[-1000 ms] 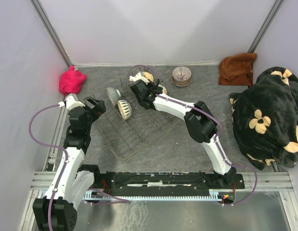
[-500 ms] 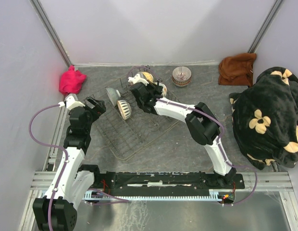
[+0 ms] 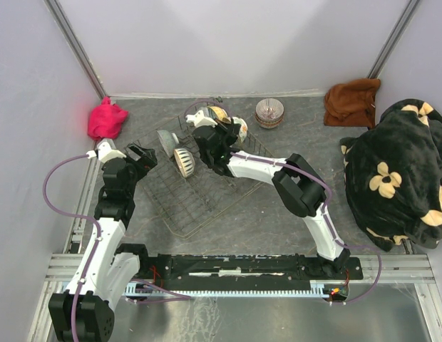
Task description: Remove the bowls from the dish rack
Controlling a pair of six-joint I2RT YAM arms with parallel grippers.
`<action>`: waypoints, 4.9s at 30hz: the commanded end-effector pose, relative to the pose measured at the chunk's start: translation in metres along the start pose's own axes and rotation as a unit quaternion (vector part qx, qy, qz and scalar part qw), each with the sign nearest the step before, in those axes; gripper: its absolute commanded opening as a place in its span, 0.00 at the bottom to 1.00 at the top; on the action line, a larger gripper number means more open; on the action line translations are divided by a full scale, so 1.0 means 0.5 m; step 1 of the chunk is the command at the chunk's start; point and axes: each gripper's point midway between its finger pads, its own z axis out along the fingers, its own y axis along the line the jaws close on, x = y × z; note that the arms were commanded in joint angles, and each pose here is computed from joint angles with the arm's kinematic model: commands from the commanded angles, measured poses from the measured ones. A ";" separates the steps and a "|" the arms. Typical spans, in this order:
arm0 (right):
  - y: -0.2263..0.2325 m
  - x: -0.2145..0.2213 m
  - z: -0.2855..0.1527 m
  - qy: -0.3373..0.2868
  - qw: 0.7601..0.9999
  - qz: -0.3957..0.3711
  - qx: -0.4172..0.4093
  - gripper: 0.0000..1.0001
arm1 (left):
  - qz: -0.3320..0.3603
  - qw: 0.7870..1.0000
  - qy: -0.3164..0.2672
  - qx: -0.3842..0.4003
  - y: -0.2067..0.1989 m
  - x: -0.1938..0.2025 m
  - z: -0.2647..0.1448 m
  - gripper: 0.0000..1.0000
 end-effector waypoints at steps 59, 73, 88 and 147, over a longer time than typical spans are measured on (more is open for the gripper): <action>-0.335 0.013 0.193 0.069 0.958 0.271 -0.066 0.01 | -0.018 1.000 -0.015 0.010 -0.015 -0.016 0.004 0.99; -0.281 0.077 0.284 0.112 0.909 0.366 -0.165 0.01 | -0.017 1.000 -0.014 0.007 -0.012 -0.013 0.010 0.99; -0.238 0.132 0.354 0.150 0.865 0.434 -0.202 0.01 | -0.018 1.000 -0.012 0.007 -0.012 -0.010 0.014 0.99; -0.194 0.177 0.389 0.190 0.827 0.486 -0.212 0.33 | -0.018 1.000 -0.012 0.007 -0.013 -0.011 0.016 0.99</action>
